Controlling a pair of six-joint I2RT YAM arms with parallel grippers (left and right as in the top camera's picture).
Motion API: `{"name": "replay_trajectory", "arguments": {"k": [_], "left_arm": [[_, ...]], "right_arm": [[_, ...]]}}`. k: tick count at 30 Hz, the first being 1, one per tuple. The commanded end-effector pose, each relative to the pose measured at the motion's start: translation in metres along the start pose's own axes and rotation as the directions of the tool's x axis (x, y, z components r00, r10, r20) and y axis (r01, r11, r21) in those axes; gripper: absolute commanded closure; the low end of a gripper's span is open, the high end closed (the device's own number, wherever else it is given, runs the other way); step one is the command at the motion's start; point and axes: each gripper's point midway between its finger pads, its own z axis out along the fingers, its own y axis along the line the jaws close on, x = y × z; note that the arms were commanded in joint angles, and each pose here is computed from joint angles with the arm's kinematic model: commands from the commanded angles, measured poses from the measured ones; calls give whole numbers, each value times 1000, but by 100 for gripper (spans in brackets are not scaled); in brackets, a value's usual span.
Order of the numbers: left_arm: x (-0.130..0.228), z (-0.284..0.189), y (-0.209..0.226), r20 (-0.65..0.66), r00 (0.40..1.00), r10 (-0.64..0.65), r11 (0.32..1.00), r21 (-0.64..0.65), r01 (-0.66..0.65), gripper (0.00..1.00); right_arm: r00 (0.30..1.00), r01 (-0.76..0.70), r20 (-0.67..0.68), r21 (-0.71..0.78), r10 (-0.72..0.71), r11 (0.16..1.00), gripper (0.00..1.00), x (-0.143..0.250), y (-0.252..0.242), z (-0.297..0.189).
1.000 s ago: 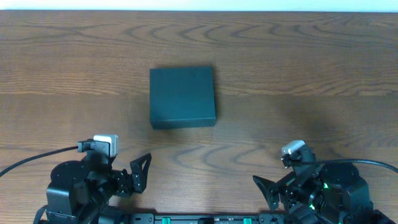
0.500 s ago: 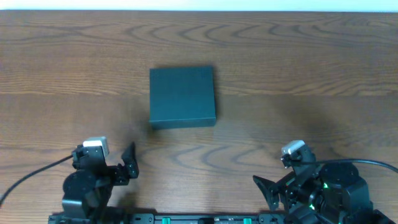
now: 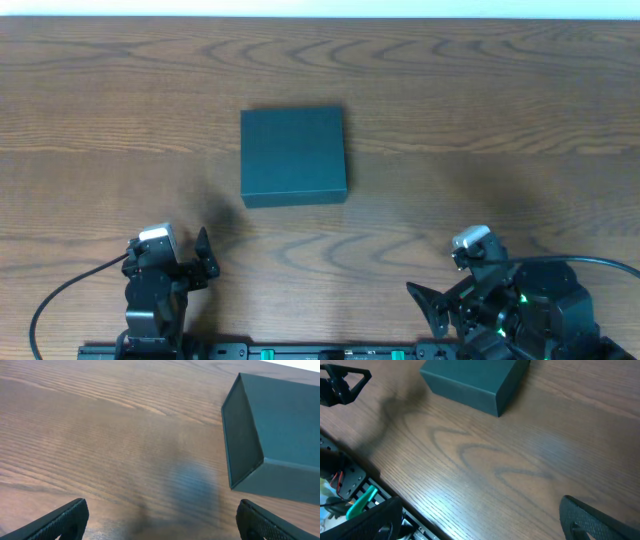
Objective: Pack container
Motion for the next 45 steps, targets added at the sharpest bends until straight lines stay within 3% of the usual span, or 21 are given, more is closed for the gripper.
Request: {"name": "replay_trajectory", "arguments": {"k": [1,37,45], "left_arm": [[0,2,6,24,1000,17,999,-30,-16,5],[9,8,6,5,999,34,999,-29,-34,5],[9,8,6,5,999,34,999,-29,-34,5]], "right_arm": [[1000,-4,-2,-9,4,1000,1,2,2,0],[1000,-4,-2,-9,4,1000,1,2,2,0],[983,157,58,238,-175,959,1,-8,-42,2]]}}
